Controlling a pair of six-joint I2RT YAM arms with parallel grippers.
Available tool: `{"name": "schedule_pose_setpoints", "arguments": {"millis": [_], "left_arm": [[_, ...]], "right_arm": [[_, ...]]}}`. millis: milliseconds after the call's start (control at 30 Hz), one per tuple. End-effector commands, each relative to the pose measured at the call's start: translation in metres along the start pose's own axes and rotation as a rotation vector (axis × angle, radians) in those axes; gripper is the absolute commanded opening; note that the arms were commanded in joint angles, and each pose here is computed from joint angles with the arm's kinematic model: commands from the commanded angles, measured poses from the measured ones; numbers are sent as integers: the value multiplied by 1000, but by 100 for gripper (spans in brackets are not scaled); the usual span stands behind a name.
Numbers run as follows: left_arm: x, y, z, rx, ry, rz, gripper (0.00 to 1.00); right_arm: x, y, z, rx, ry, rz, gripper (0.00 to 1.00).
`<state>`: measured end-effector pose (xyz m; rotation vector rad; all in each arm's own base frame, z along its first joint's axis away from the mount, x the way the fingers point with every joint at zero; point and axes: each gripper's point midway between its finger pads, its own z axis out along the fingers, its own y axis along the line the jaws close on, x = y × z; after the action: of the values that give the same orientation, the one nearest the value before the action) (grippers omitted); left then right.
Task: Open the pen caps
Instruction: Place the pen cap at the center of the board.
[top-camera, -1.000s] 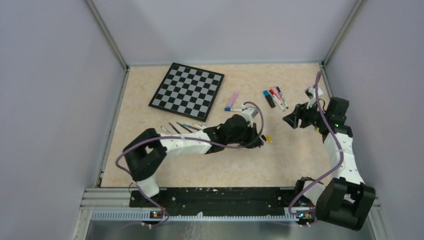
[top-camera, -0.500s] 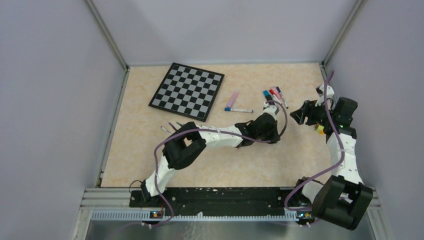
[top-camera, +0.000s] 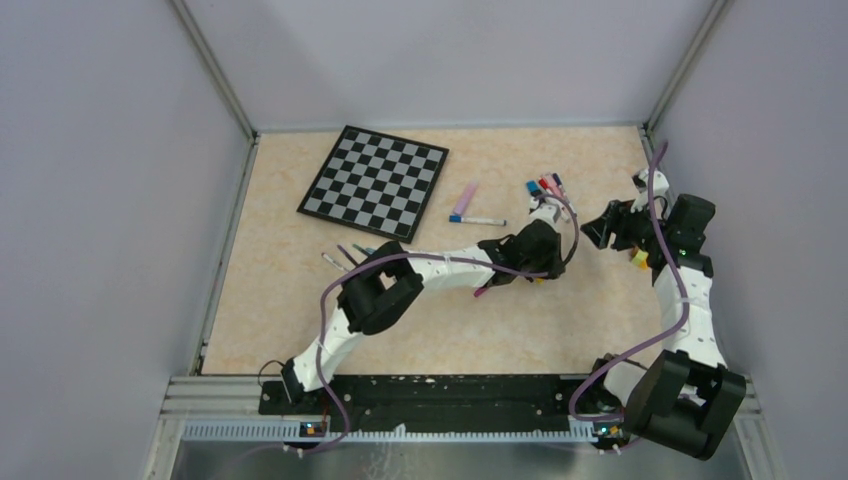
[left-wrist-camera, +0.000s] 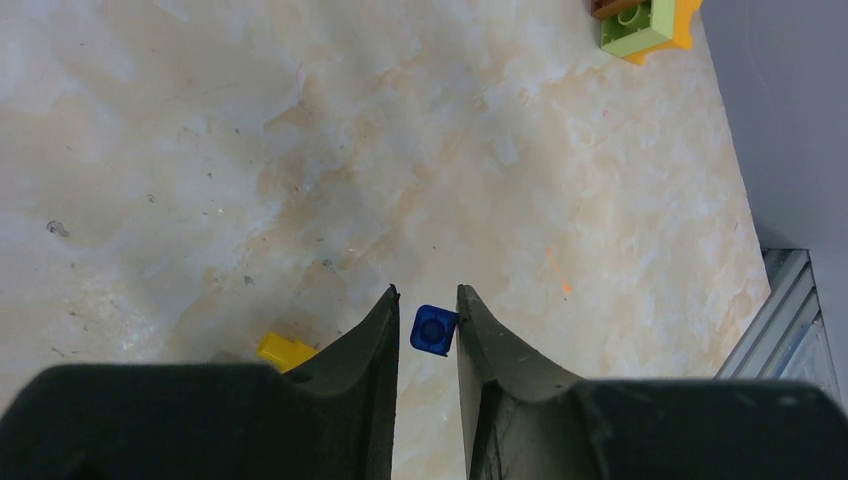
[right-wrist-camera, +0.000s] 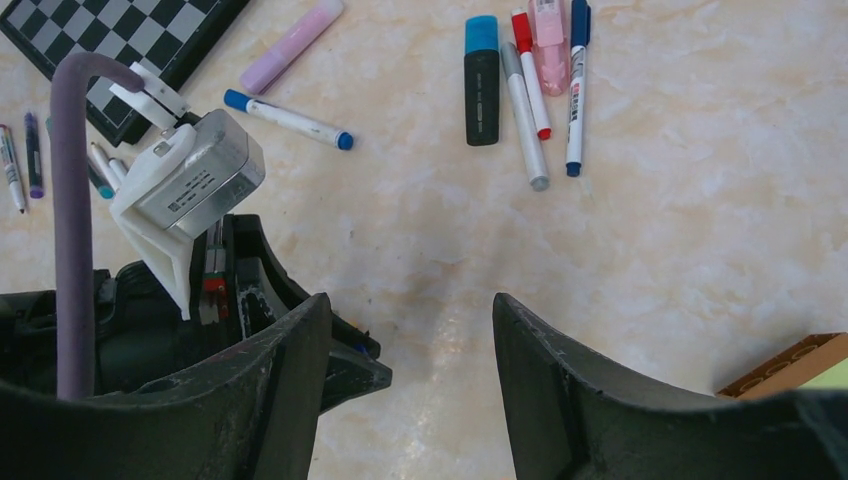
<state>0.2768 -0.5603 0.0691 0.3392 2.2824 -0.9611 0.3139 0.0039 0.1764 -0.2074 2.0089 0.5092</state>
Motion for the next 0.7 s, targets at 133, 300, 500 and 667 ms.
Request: {"name": "schedule_pose_setpoints", "arguments": {"millis": [133, 300, 500, 667], "left_arm": [[-15, 0, 4, 1, -21, -1, 33], [-18, 0, 3, 6, -22, -2, 34], [-37, -11, -12, 27, -66, 33, 34], [-67, -18, -45, 22, -163, 88, 34]], "right_arm": [[-5, -4, 1, 7, -18, -10, 59], [-4, -5, 2, 7, -14, -7, 59], [-1, -5, 3, -1, -6, -8, 59], [3, -3, 4, -17, 3, -15, 59]]}}
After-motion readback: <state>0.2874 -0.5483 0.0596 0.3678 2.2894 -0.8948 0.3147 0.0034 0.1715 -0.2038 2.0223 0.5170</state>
